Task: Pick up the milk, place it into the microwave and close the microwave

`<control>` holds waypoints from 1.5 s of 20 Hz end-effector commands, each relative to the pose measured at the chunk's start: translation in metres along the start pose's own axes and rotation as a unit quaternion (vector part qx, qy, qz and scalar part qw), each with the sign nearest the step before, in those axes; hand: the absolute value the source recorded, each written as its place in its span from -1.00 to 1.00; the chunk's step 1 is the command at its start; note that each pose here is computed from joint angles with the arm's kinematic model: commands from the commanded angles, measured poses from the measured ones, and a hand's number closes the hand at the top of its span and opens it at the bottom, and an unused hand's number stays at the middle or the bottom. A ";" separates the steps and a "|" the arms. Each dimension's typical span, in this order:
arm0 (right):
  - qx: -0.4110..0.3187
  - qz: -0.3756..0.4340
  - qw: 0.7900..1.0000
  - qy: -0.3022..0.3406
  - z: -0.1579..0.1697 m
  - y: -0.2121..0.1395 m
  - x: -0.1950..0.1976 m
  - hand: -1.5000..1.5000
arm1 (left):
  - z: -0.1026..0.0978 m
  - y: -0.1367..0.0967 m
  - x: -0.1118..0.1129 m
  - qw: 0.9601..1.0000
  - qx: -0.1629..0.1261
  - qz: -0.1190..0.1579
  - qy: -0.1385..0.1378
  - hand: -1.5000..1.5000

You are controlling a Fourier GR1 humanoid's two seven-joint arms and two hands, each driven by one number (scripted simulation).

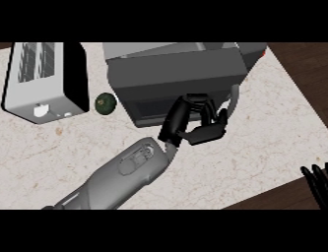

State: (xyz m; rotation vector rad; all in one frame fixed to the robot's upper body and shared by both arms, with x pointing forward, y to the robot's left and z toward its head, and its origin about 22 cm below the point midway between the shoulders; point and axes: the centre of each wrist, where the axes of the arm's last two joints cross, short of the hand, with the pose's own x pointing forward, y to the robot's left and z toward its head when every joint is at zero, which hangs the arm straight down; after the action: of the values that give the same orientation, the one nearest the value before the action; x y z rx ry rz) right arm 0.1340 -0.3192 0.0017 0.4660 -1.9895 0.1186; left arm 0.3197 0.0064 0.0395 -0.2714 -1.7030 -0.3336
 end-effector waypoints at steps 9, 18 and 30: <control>0.034 -0.024 0.999 -0.024 -0.012 0.001 0.023 -1.00 | -0.038 0.020 0.014 0.999 0.041 0.016 -0.030 1.00; 0.052 -0.044 0.997 -0.023 -0.017 0.005 0.030 -1.00 | -0.043 0.020 0.018 0.997 0.052 0.025 -0.044 1.00; 0.062 -0.051 0.996 -0.038 -0.022 0.002 0.047 -1.00 | -0.044 0.024 0.012 0.996 0.068 0.032 -0.049 1.00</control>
State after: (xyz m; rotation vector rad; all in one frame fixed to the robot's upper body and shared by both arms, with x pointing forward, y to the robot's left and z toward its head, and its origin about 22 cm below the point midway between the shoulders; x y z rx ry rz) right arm 0.1348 -0.3232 0.0514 0.6194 -2.0300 0.1784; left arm 0.3495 0.0122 0.0449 -0.2532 -1.7966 -0.1618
